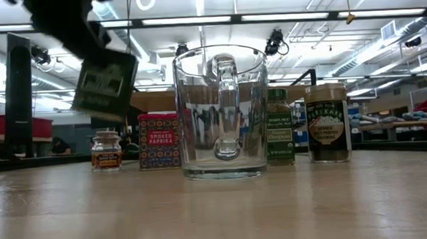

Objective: Shelf spices
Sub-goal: Remove the black seasoning can from the shelf

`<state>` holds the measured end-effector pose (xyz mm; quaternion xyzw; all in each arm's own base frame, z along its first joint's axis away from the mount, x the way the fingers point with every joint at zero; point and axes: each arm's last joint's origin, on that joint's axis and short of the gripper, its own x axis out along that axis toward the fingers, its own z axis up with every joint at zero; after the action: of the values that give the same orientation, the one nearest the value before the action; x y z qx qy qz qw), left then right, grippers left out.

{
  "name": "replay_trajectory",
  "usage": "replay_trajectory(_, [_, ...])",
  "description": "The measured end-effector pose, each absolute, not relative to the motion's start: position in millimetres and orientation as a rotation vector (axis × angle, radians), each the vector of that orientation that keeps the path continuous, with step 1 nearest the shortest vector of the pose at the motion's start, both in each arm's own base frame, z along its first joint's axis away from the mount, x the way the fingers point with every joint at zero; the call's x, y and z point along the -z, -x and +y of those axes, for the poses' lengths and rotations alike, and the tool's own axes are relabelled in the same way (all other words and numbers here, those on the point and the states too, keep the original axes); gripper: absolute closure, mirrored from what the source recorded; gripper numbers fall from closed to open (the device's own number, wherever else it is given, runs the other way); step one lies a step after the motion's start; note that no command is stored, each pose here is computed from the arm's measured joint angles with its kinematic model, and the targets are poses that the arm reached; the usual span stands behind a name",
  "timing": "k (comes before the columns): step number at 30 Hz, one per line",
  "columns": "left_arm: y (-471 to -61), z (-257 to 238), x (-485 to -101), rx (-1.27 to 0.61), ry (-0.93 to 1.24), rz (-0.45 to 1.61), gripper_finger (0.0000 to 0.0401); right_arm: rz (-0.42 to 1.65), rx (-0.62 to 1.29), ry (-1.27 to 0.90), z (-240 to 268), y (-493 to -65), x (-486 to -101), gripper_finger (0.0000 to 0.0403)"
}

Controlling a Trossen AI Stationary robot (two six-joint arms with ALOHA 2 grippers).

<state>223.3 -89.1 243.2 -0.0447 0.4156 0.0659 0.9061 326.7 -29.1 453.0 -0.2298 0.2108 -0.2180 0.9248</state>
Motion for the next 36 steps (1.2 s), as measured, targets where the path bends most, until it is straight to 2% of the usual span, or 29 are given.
replay_trajectory(8, [-222, -92, -207, -0.009, 0.167, 0.802, 0.0278, 0.442, 0.398, 0.425, -76, -321, -452, 0.0096])
replay_trajectory(15, [-213, -88, -185, -0.010, 0.152, 0.834, 0.0278, 0.464, 0.335, 0.351, -120, -326, -436, 0.0054])
replay_trajectory(27, [-206, -83, -164, -0.054, 0.148, 0.751, 0.0278, 0.439, 0.361, 0.319, -170, -349, -409, 0.0062])
replay_trajectory(34, [-205, -79, -161, -0.127, 0.097, 0.727, 0.0278, 0.472, 0.342, 0.171, -190, -336, -403, 0.0059])
replay_trajectory(36, [-205, -79, -161, -0.141, 0.083, 0.722, 0.0267, 0.472, 0.348, 0.142, -196, -332, -402, 0.0061])
